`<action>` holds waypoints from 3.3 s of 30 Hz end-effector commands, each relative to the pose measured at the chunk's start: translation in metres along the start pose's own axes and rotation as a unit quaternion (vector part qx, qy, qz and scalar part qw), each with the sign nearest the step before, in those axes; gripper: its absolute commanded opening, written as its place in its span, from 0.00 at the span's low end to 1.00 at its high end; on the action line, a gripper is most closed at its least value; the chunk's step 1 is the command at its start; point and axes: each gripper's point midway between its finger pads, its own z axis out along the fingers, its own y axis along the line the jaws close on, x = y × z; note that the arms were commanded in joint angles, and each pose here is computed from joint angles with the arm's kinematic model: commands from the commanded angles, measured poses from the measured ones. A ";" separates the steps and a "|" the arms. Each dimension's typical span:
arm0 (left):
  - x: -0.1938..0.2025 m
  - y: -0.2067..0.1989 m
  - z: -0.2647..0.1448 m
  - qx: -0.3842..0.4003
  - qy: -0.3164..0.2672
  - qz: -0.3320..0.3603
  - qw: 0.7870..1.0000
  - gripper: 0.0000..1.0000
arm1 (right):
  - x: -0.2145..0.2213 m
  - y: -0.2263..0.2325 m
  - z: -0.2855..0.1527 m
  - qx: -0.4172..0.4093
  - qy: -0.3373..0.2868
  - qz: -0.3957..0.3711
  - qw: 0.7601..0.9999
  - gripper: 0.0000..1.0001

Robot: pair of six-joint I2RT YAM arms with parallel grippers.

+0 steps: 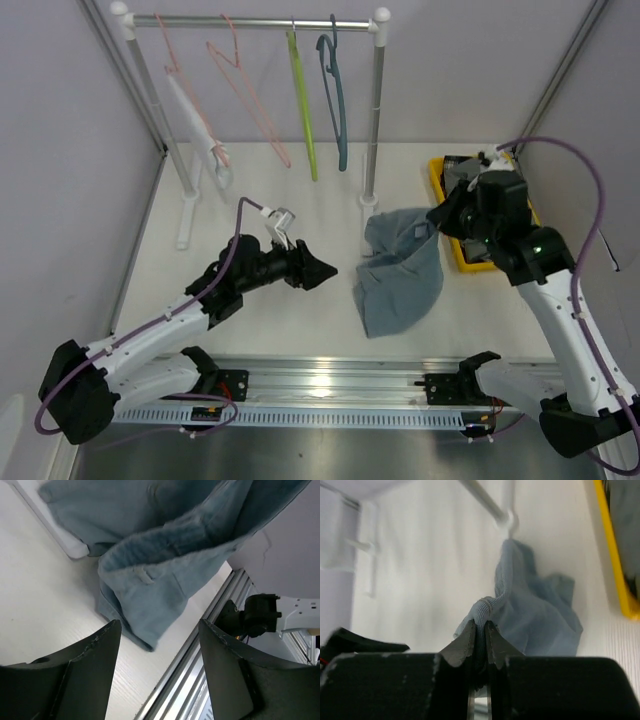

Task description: Place the skirt on the hanger

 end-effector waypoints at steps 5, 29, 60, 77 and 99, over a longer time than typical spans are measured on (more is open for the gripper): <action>0.062 0.021 0.025 0.039 0.004 -0.035 0.999 0.73 | 0.052 -0.009 0.015 -0.005 0.015 0.037 0.999 0.00; 0.086 0.056 0.143 -0.004 0.045 0.025 0.999 0.68 | 0.040 -0.008 -0.004 0.001 0.014 0.006 1.000 0.00; 0.088 0.062 0.162 0.038 0.102 0.135 0.985 0.56 | 0.029 -0.012 -0.007 0.004 0.011 0.004 1.000 0.00; 0.008 0.014 0.069 -0.023 0.030 0.136 0.990 0.00 | -0.005 -0.011 -0.009 0.009 -0.032 0.013 0.999 0.00; -0.277 -0.035 -0.088 -0.245 -0.210 0.182 0.929 0.00 | -0.167 0.067 0.018 -0.062 -0.177 -0.001 0.982 0.00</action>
